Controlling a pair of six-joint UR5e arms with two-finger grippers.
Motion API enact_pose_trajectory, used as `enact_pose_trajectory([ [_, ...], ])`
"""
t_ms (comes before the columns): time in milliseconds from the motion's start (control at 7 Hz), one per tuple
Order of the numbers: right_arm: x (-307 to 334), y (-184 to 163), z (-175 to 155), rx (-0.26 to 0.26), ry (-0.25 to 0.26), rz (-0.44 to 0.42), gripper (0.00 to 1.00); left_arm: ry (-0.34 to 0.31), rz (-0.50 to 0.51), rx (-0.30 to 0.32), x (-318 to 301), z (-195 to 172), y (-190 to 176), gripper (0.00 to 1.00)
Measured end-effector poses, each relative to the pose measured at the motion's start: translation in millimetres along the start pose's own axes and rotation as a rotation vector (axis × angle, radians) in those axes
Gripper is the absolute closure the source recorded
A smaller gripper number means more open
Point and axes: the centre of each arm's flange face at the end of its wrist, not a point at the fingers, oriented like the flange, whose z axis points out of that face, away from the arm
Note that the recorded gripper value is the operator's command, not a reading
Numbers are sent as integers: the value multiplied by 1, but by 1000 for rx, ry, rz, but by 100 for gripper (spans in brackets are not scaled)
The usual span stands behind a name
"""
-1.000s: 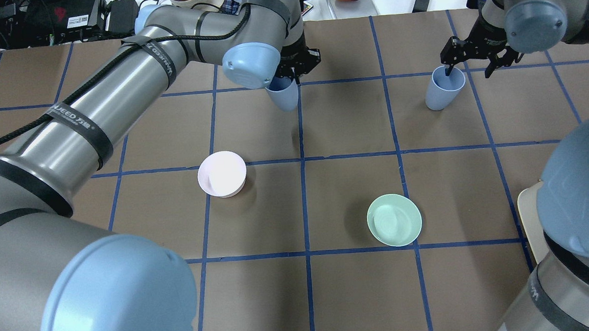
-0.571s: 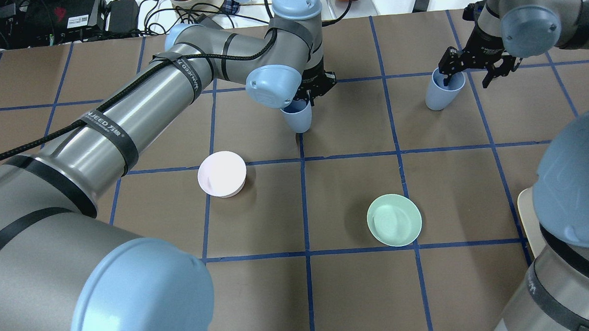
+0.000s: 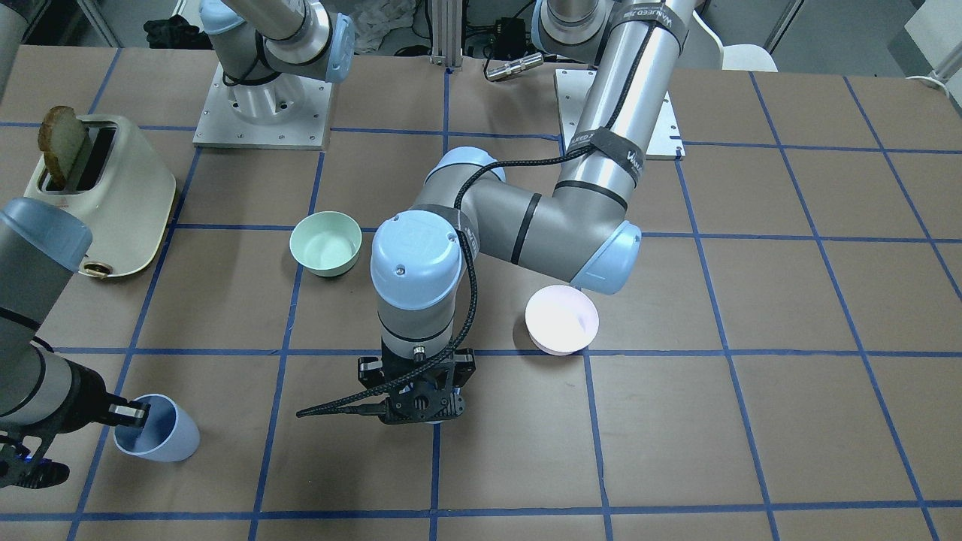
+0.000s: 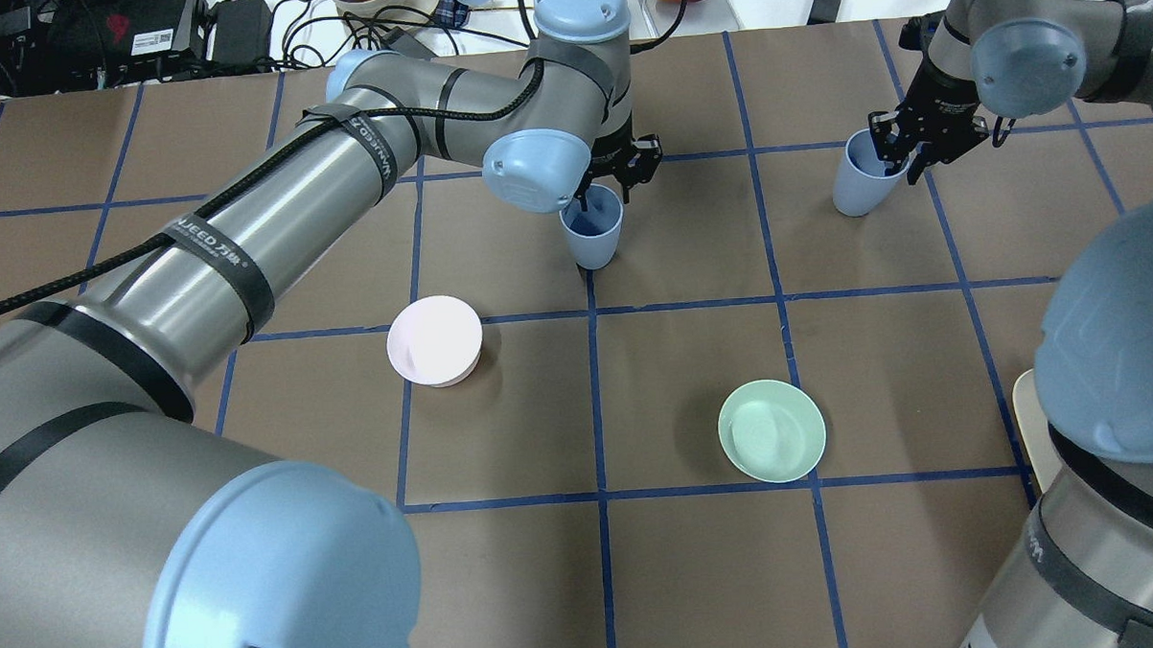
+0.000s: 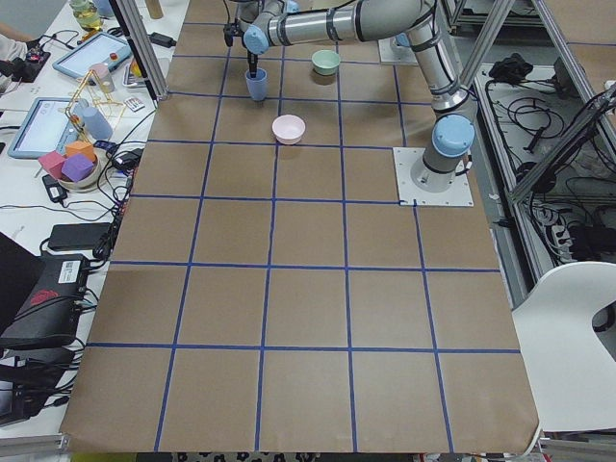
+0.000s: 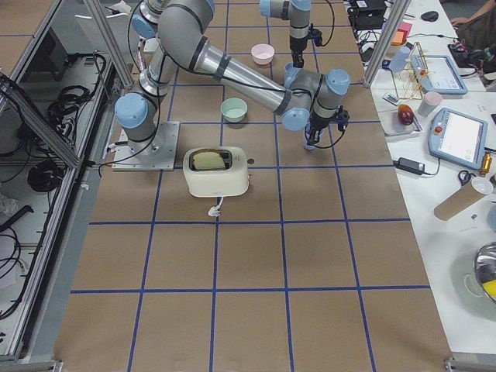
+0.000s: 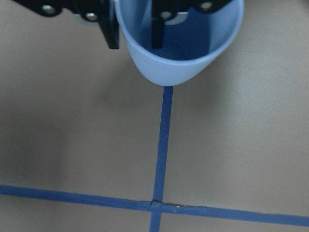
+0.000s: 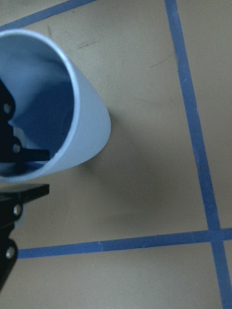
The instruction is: Stack blue cups with both arms
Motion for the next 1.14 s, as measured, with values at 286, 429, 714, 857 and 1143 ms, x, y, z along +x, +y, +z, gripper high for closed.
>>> enact_pose_trajectory([
  [286,-1,-3,-20,20,-2,6,100,10,-42,-1,-40,-79,-10,0],
  [429,-7,-2,-41,22,-17,13,100,21,-69,11,-65,-125,-8,0],
  [714,-64,19,-92,12,-90,52,100,21,-79,20,-107,-189,27,0],
  [857,-115,40,-114,11,-107,72,100,9,-55,5,-128,-196,52,0],
  [1143,-220,89,-131,4,-114,139,100,-3,68,13,-181,-213,73,0],
])
